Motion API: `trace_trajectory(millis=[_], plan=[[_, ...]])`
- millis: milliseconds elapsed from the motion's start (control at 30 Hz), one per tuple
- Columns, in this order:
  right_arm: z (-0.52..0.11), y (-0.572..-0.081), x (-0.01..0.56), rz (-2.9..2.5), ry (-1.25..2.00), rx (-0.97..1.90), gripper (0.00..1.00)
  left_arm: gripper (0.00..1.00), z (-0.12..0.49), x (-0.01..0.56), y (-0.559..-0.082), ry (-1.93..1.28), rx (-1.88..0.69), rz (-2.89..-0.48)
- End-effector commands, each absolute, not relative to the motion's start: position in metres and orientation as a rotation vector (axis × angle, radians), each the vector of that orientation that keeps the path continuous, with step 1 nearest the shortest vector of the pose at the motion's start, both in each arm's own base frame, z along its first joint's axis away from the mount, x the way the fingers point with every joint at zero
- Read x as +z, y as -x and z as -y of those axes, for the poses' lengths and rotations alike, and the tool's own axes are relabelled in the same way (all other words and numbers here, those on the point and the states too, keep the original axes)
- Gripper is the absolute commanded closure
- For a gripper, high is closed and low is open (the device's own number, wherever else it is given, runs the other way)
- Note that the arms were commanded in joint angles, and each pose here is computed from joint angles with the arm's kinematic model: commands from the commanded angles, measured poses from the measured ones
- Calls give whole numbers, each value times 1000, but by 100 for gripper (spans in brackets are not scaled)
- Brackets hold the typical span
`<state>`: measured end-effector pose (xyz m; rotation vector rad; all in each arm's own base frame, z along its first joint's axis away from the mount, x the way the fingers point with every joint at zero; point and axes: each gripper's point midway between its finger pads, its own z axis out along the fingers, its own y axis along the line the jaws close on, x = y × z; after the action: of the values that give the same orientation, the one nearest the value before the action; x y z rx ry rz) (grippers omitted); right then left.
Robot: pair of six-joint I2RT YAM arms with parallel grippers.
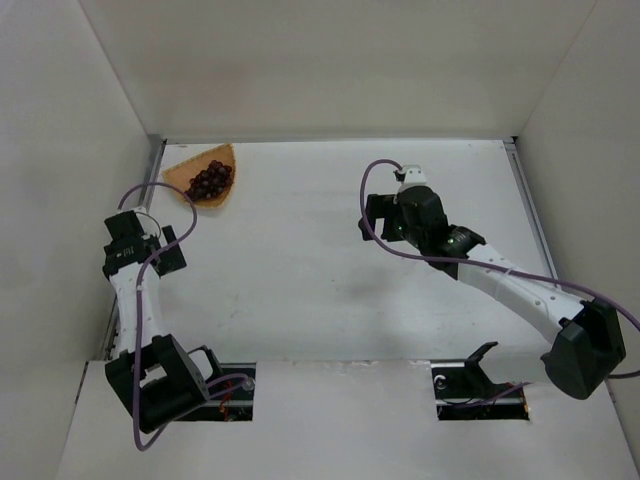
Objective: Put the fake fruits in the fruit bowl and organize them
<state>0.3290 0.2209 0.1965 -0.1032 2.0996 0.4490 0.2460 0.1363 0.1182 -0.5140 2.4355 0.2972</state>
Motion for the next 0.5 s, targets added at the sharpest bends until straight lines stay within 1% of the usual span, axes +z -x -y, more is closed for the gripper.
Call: trace_trajectory(millis=[0, 100, 467], plan=[[-222, -335, 210, -2054, 88, 467, 0, 0, -144, 146, -246, 621, 319, -2336], [-223, -338, 213, -2043, 110, 453, 0, 0, -151, 151, -243, 681, 371, -2335], [-226, -341, 207, -2048, 118, 450, 0, 1, -150, 149, -235, 741, 358, -2328]])
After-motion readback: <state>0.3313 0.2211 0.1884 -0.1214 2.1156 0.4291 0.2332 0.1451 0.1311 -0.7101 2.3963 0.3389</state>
